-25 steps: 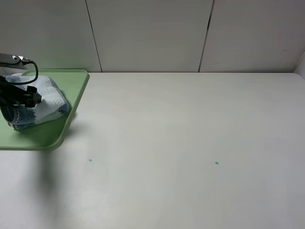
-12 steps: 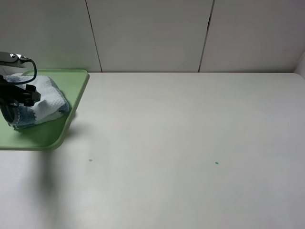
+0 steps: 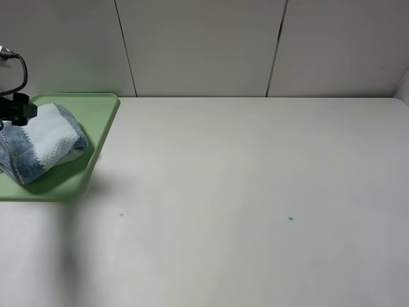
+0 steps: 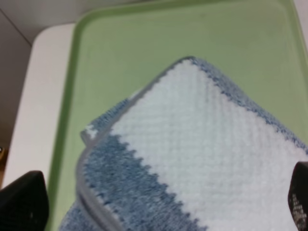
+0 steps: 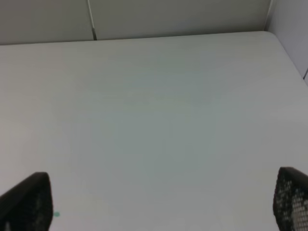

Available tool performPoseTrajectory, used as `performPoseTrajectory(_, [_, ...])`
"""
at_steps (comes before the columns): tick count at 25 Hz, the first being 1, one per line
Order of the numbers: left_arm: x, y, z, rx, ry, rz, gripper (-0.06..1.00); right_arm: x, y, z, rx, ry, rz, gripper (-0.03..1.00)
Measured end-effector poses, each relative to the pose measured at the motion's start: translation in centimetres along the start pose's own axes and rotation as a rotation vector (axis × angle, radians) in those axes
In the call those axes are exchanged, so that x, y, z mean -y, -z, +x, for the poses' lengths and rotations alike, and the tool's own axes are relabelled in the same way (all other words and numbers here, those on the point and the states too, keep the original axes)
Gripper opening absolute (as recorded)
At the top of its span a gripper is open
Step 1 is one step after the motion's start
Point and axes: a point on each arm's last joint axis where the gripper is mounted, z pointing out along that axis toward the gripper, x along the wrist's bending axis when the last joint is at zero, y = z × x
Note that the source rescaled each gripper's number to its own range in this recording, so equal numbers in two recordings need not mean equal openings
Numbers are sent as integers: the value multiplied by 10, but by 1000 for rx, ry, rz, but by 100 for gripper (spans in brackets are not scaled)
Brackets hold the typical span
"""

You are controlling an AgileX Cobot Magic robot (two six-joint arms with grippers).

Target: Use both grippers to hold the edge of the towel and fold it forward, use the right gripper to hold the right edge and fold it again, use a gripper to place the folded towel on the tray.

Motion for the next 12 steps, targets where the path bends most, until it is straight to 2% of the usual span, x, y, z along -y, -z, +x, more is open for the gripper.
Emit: performPoseTrajectory(12, [-5,70,4,-80,-2,-94,100,0,0,0,0,0,0,100])
